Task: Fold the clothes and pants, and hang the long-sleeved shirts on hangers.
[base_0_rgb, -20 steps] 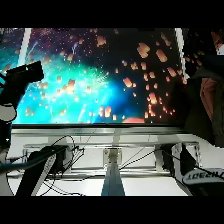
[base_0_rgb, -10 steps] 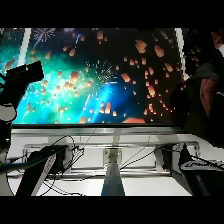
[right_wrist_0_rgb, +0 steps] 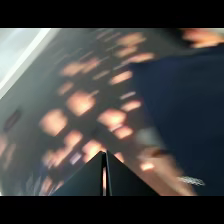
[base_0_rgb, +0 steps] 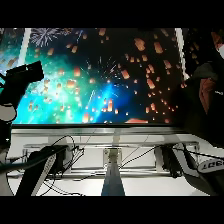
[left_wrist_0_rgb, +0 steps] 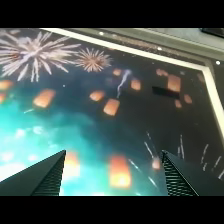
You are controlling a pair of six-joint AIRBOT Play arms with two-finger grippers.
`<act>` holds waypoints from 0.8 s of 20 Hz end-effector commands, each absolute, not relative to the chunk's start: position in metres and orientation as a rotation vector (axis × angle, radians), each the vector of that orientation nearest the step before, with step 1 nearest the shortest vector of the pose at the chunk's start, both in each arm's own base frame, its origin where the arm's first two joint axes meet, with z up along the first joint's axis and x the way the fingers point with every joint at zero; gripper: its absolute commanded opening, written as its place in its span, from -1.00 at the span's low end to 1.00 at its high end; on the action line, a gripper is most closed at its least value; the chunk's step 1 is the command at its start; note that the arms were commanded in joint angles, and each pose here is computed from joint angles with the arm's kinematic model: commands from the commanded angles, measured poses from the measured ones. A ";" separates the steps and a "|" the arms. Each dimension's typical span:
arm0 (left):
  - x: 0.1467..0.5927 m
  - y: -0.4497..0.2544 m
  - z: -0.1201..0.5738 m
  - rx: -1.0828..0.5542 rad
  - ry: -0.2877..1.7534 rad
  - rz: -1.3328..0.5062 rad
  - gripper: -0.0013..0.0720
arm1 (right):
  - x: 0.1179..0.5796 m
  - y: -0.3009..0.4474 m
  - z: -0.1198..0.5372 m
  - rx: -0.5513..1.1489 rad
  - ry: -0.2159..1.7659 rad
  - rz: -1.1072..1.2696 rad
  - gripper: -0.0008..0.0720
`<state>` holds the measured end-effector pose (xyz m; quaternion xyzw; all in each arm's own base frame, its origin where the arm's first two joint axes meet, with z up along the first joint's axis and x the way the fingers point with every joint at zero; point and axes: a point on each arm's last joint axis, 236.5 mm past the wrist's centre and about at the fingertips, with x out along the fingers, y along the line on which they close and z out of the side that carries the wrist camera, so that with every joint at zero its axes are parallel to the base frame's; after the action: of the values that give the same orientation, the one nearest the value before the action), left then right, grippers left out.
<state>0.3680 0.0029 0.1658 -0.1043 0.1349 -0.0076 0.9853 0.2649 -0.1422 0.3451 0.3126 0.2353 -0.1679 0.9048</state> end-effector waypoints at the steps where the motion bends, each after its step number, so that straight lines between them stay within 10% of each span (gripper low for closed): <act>1: 0.368 0.003 0.166 -0.209 0.270 -0.014 0.92 | 0.314 -0.058 0.356 0.423 0.512 0.037 -0.91; 7: 0.368 0.003 0.166 -0.209 0.270 -0.014 0.92 | 0.349 0.022 0.330 -0.339 0.549 0.293 -0.91; 16: 0.368 0.003 0.166 -0.209 0.270 -0.014 0.92 | 0.390 0.027 0.275 -0.316 0.708 0.306 -0.91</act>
<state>0.3680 0.0029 0.1658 -0.1045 0.1347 -0.0076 0.9853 0.3809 0.0152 0.2851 -0.1576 0.3366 0.1268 0.9197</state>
